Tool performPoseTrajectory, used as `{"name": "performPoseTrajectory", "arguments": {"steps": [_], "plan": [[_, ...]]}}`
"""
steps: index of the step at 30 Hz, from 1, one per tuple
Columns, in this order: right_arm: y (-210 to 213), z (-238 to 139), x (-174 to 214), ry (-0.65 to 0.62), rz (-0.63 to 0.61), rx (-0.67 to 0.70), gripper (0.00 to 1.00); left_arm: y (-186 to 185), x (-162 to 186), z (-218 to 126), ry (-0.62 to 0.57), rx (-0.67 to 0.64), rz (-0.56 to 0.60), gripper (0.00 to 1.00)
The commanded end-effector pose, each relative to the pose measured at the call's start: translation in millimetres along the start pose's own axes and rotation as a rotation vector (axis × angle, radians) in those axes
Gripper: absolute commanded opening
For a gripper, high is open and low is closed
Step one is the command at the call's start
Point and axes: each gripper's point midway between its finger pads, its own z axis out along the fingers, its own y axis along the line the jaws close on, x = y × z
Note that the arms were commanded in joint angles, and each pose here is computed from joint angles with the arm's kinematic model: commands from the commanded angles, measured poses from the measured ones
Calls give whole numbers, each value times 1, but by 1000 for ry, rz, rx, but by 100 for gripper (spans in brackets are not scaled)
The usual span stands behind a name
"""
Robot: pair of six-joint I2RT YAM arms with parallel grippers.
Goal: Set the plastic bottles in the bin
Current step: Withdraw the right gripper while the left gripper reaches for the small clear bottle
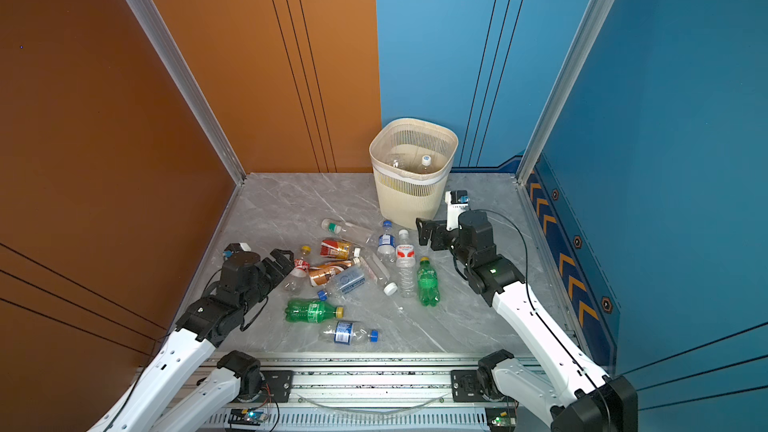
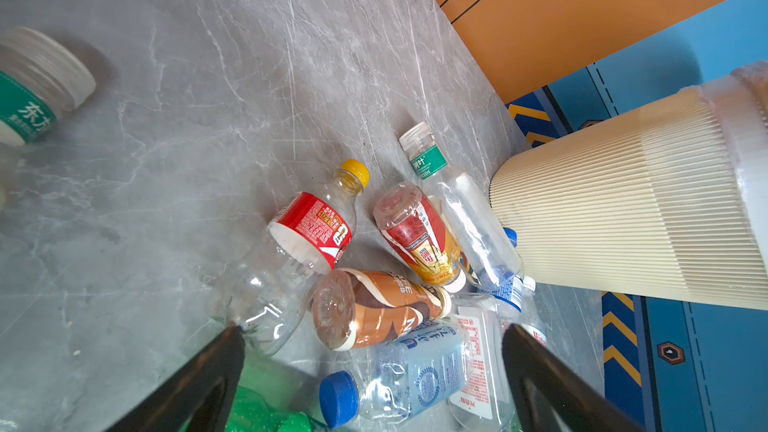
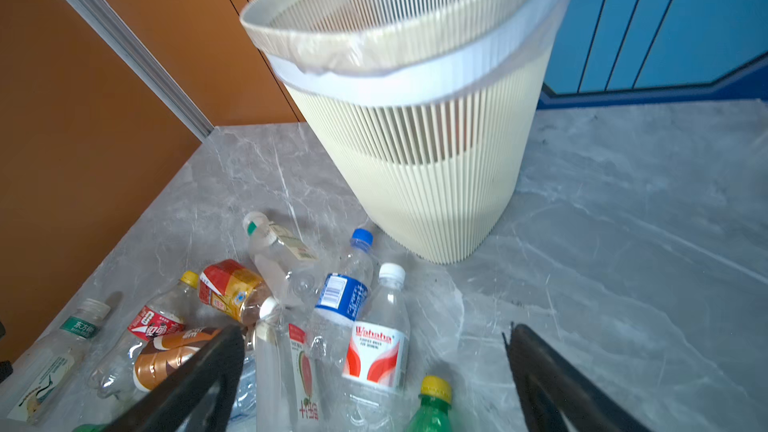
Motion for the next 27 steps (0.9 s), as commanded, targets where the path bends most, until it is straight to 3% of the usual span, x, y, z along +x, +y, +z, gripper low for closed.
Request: {"name": "performPoseTrajectory", "arguments": {"steps": [1,6,16,27], "plan": [[-2,-11,-4,-30,60,21,100,6,6,2,36,-24,29,98],[-4,-9,6,-15,86,27,100,13,5,2,40,-67,77,98],[-10,-3,20,21,113,44,100,43,-13,-7,88,-307,268,98],[-15,-6,25,14,122,55,100,114,-37,-3,89,-613,277,98]]}}
